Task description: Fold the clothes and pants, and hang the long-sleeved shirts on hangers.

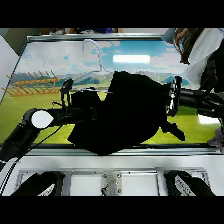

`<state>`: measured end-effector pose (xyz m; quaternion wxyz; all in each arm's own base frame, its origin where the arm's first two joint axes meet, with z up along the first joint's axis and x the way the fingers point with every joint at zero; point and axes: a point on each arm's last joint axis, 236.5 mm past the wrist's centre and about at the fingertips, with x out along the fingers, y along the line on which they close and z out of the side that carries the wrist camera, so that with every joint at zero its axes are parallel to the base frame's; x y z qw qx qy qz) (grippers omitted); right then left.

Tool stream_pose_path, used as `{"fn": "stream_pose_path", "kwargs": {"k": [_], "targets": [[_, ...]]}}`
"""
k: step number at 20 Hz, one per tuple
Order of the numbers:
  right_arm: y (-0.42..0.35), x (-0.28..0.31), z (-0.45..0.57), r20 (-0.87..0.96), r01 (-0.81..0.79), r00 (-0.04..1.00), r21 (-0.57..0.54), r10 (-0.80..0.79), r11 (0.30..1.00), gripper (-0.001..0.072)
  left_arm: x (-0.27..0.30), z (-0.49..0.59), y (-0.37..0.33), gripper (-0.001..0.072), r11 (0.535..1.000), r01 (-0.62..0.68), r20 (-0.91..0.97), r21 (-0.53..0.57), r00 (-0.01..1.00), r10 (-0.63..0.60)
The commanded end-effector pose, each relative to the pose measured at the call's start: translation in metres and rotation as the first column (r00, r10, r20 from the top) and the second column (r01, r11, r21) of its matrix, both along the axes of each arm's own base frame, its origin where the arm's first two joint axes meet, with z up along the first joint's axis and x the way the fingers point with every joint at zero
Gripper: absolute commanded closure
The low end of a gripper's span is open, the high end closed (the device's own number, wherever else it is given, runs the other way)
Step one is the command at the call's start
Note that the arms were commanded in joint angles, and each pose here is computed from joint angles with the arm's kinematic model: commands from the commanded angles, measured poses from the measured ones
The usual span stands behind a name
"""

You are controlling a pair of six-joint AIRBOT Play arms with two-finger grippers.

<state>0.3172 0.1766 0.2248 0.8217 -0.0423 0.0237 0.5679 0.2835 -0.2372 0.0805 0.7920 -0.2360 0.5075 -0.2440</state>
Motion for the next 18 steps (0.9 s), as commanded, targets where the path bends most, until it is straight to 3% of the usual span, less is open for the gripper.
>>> {"fn": "stream_pose_path", "kwargs": {"k": [1,2,4,7,12,18], "targets": [[0.0,0.0,-0.001,-0.018,0.002,1.0,0.002,-0.002,1.0,0.0694,-0.001,-0.004,-0.002,0.0221,1.0,0.004,-0.001,0.005,1.0,-0.004],[0.0,-0.001,-0.002,-0.028,0.003,1.0,-0.004,-0.003,1.0,0.0694,0.0,-0.006,-0.002,0.0227,1.0,0.004,-0.008,0.007,1.0,-0.004],[0.0,-0.004,-0.003,-0.031,0.003,1.0,-0.02,-0.004,1.0,0.0694,-0.004,-0.021,-0.003,0.066,0.999,0.022,-0.054,0.03,0.998,-0.02],[0.001,-0.013,0.008,-0.031,0.009,0.999,-0.014,-0.01,1.0,0.0695,0.001,-0.04,0.007,0.0687,0.997,0.021,-0.092,0.079,0.996,-0.014],[0.005,-0.032,0.028,-0.076,0.023,0.997,0.019,-0.021,1.0,0.0695,0.019,-0.033,0.08,0.0687,0.981,-0.115,-0.077,0.154,0.989,0.128],[0.009,-0.055,0.051,-0.095,0.035,0.995,0.053,-0.03,0.998,0.0696,0.024,-0.031,0.094,0.0686,0.978,-0.144,-0.068,0.154,0.985,0.156]]}}
